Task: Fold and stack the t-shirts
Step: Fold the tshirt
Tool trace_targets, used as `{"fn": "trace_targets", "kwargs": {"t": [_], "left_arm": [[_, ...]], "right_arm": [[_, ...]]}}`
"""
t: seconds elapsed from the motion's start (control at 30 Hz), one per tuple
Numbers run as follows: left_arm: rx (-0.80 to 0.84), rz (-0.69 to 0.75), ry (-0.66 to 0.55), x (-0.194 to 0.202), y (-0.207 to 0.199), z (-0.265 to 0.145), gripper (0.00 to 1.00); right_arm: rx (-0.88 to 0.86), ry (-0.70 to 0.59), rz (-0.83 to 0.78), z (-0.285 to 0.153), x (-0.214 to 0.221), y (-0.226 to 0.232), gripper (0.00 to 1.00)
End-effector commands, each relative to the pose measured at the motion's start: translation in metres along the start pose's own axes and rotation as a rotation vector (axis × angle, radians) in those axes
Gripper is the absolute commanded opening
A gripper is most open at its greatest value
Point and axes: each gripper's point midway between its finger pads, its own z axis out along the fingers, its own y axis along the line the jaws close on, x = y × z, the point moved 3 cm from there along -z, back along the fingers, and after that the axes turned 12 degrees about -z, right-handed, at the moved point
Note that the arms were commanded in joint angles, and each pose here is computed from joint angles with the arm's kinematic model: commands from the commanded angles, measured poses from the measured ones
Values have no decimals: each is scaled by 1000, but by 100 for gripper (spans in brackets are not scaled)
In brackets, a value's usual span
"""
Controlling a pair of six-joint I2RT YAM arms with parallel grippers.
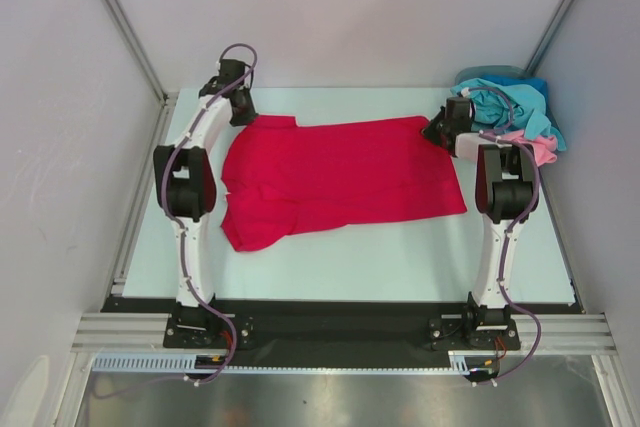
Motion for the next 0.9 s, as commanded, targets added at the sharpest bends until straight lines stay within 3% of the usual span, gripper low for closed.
{"fn": "trace_targets", "kwargs": {"t": [0.0, 0.37, 0.87], "left_arm": [[63, -24, -95, -26, -15, -40, 0], [83, -66, -73, -7, -11, -49, 0], [145, -59, -137, -11, -22, -104, 0]], "right_arm": [[-33, -105, -36, -16, -32, 18, 0], [-16, -130, -23, -17, -30, 18, 0], [11, -275, -20, -59, -69, 23, 0]]}}
